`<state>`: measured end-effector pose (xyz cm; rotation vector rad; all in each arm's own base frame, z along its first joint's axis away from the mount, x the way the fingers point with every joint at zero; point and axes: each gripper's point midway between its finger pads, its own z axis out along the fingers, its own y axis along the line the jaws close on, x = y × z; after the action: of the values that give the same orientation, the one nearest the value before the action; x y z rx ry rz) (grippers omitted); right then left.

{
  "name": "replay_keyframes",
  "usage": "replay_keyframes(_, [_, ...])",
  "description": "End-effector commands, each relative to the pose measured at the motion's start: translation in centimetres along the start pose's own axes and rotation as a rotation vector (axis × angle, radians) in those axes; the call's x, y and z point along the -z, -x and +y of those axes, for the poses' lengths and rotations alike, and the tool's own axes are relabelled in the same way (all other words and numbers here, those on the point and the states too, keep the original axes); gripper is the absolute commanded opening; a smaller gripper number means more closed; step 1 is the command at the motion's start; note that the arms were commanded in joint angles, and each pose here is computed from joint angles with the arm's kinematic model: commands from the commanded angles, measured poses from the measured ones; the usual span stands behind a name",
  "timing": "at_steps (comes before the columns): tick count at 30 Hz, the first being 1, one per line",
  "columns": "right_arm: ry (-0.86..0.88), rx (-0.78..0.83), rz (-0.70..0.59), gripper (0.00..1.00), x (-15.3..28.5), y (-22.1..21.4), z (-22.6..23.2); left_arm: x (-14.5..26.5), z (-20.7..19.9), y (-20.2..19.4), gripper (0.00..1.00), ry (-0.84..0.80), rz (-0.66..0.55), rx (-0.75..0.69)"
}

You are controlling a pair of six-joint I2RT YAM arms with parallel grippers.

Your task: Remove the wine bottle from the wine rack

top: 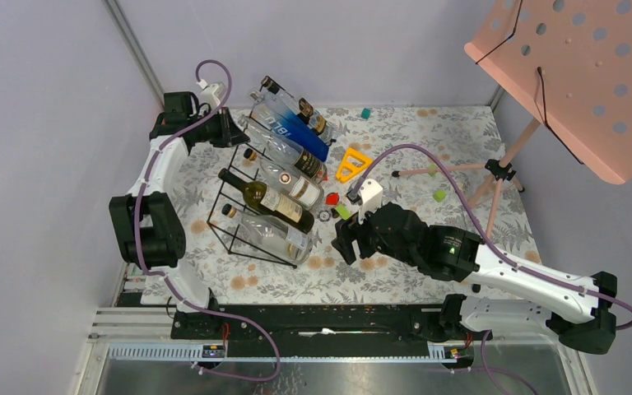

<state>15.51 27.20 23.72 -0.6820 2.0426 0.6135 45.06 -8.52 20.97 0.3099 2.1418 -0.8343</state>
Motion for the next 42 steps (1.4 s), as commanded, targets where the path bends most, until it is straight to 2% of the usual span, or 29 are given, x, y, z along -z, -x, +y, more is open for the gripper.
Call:
replay_keyframes(1, [0.001,-0.022,0.001,0.77,0.4,0.0,-0.1,-0.9,-2.1,-1.3,0.00,-0.157,0.045,-0.214])
replay_keyframes(11, [0.047,-0.052,0.074,0.76,0.2,-1.2,1.0,-0.1,-1.6,-2.0,0.00,-0.162,0.084,-0.463])
replay_keyframes(30, [0.019,-0.016,0.109,0.75,0.0,-1.2,0.7,-0.5,-4.1,-2.3,0.00,-0.420,0.112,-0.567])
replay_keyframes(42, [0.007,0.005,0.123,0.76,-0.3,-1.2,0.6,-3.1,-5.3,-3.1,0.00,-0.453,0.212,-0.666])
